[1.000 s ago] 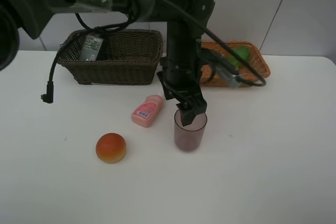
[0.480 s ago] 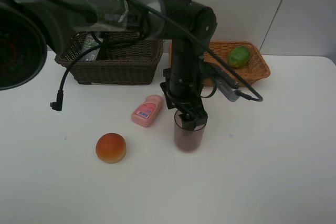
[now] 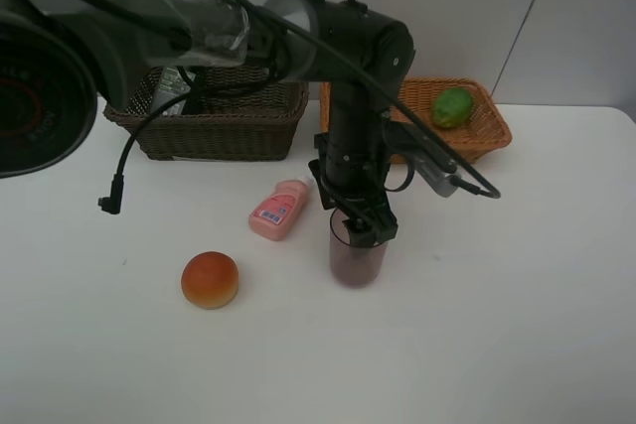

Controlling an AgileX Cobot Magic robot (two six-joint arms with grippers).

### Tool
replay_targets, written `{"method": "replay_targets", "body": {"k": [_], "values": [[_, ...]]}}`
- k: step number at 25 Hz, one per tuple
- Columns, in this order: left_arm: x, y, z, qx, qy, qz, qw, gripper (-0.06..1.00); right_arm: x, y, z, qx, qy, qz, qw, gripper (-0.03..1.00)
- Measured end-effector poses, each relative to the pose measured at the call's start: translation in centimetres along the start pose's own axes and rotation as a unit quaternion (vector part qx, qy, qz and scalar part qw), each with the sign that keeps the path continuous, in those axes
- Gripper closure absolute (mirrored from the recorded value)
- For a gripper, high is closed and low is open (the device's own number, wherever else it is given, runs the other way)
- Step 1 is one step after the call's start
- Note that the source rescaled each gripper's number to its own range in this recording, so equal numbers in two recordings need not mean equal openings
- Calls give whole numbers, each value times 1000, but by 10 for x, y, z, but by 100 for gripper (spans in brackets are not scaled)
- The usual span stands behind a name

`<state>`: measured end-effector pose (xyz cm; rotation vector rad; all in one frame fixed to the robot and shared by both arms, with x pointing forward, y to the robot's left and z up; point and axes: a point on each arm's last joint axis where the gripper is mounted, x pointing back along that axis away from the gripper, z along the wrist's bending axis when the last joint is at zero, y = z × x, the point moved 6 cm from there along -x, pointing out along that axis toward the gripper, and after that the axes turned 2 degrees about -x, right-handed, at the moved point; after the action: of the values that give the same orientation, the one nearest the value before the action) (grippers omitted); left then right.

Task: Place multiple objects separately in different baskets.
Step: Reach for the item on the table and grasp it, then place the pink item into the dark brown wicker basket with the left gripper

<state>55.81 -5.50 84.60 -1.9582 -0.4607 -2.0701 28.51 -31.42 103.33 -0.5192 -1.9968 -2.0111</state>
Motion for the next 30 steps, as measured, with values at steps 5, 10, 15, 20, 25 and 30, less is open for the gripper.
{"method": "replay_targets", "body": {"k": [5,10,15,20,25,30], "values": [[0,0,0,0,0,0,1000,39,0,0,0,0,0,0,1000,27],[0,-1,0,-1,-1,4,1000,94,0,0,0,0,0,0,1000,27],[0,-1,0,-1,-1,4,1000,94,0,0,0,0,0,0,1000,27],[0,-1,0,-1,-1,4,1000,94,0,0,0,0,0,0,1000,27],[0,-1,0,-1,-1,4,1000,94,0,0,0,0,0,0,1000,27],[6,3,0,1,-2,-3,1000,94,0,0,0,0,0,0,1000,27]]}}
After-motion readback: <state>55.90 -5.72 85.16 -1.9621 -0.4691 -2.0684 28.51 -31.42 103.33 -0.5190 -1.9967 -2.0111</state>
